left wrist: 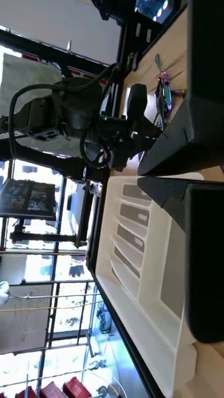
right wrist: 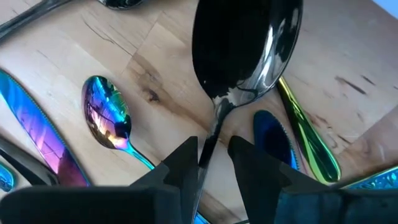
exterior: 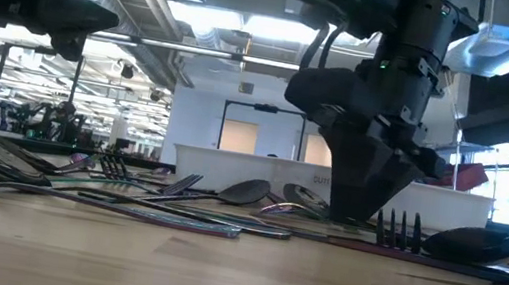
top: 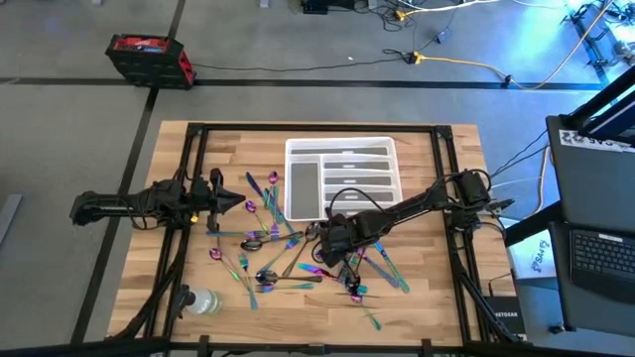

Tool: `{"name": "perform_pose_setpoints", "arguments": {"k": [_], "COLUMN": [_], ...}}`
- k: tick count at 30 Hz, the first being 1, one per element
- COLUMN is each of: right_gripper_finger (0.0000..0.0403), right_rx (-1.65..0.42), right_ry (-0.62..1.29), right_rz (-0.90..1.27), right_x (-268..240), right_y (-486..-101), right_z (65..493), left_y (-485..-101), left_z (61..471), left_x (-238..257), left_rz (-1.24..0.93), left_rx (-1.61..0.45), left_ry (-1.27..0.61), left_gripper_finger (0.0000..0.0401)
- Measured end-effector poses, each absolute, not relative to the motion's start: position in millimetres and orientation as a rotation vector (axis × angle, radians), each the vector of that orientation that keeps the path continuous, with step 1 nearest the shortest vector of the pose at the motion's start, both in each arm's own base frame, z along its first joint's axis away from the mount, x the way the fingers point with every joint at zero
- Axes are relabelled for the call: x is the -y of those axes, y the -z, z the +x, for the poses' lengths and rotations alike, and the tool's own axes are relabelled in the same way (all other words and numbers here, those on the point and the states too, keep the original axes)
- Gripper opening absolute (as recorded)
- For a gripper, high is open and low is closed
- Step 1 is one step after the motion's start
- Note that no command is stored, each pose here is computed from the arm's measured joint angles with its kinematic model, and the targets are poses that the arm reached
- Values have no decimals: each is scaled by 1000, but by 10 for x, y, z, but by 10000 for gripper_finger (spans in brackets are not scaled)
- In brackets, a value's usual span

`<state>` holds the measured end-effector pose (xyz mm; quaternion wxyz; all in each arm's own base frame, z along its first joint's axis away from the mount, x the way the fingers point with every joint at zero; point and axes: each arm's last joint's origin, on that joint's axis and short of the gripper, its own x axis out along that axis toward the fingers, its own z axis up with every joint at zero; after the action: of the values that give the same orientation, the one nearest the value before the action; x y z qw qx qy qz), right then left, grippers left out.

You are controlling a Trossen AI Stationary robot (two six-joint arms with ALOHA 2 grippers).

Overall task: Sort silverware
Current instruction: Put the black spoon into the tray organizer

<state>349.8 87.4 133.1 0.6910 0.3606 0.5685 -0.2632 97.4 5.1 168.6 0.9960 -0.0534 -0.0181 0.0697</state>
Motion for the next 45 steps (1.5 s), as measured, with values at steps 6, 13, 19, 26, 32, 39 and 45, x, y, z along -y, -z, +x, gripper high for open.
{"name": "perform_pose_setpoints", "arguments": {"k": [6,13,19,26,32,39,45], "right_gripper_finger": [76,26,4,2,1,1,1], "right_rx": [-1282,-1302,-1295,-1295,-1266,-1275,-1293], "right_ry": [611,606,600,547,472,448,444], "right_rz": [885,920,908,848,812,751,675], "right_x": [-885,-895,-900,-911,-940,-936,-912], "right_y": [-1334,-1334,-1336,-1369,-1477,-1568,-1678], "right_z": [3495,3489,3492,3522,3619,3652,3674], "left_y": [-1686,-1685,-1686,-1685,-1685,-1686,-1686], "left_z": [974,974,974,974,974,974,974], "left_x": [-51,-51,-51,-51,-51,-51,-51], "left_rz": [-107,-107,-107,-107,-106,-107,-107], "left_rx": [36,36,36,36,36,35,36], "left_ry": [-139,-140,-140,-139,-139,-140,-139], "left_gripper_finger": [0,0,0,0,0,0,0]}}
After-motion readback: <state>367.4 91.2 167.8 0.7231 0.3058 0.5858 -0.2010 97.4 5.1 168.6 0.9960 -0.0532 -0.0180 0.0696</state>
